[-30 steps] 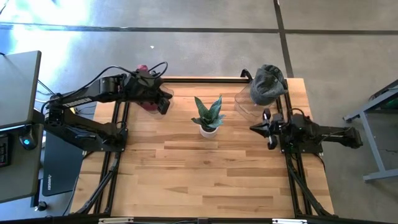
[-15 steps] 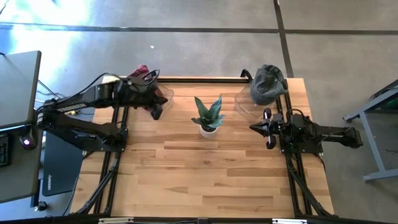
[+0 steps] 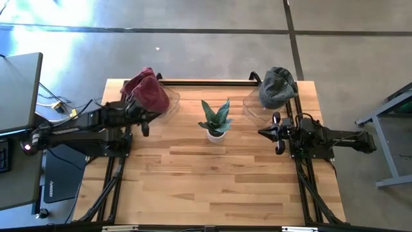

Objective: Pick & Place hat
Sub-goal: Return to Home Position

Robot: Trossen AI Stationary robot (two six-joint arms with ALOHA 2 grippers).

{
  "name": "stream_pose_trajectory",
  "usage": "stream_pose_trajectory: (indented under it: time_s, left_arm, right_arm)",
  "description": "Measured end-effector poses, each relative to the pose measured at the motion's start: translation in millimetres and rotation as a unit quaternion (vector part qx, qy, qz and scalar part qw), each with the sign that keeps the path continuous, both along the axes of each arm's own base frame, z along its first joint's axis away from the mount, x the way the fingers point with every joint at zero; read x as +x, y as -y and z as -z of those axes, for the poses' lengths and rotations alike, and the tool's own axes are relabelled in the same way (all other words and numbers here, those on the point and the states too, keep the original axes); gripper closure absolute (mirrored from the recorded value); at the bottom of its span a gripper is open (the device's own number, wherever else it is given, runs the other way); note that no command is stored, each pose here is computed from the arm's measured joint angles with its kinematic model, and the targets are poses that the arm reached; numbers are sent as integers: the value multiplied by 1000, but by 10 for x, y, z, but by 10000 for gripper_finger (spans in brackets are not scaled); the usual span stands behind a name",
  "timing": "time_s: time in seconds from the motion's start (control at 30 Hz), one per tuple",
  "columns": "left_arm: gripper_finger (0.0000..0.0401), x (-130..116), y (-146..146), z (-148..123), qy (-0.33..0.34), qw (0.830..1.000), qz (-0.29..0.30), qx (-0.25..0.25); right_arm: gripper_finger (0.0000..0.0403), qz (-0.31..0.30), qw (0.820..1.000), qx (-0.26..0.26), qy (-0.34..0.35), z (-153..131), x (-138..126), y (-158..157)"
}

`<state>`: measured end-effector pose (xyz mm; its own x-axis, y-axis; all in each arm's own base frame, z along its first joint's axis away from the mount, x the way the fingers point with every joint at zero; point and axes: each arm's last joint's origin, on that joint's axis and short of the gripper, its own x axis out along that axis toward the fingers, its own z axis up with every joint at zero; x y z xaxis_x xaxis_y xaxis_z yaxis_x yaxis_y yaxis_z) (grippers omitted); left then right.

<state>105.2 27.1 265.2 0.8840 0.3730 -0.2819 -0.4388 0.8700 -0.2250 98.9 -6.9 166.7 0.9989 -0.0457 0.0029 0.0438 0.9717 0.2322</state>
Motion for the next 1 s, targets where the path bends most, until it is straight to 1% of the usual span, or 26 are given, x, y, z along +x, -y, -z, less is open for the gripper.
stream_pose_trajectory:
  time_s: [0.07,0.17,0.23,0.33,0.4,0.47,0.57,0.63,0.77,0.9,1.0]
  left_arm:
    - [401,-71,4,141,-27,999,-17,-2]
    - [401,-118,3,321,-39,998,-39,-7]
    - [401,-115,1,424,-17,999,-40,-1]
    - [401,-98,13,582,37,999,-14,3]
    - [401,-99,21,660,75,997,1,14]
    - [401,-105,25,748,99,995,6,26]
    - [401,-137,32,830,115,992,10,47]
    - [401,-159,36,837,130,990,10,56]
    - [401,-149,34,870,116,991,11,67]
    - [401,-132,41,900,128,989,27,66]
    - [401,-113,51,925,134,987,52,71]
  right_arm:
    - [392,0,1000,0,0,-1,0,0]
    - [391,0,1000,0,0,0,0,0]
    - [393,0,1000,0,0,0,0,0]
    - [396,0,1000,0,0,0,0,0]
    - [398,0,1000,0,0,0,0,0]
    - [398,0,1000,0,0,0,0,0]
    - [395,0,1000,0,0,1,0,0]
    - [394,0,1000,0,0,1,0,0]
    - [395,0,1000,0,0,1,0,0]
    - [399,0,1000,0,0,1,0,0]
    - [399,0,1000,0,0,1,0,0]
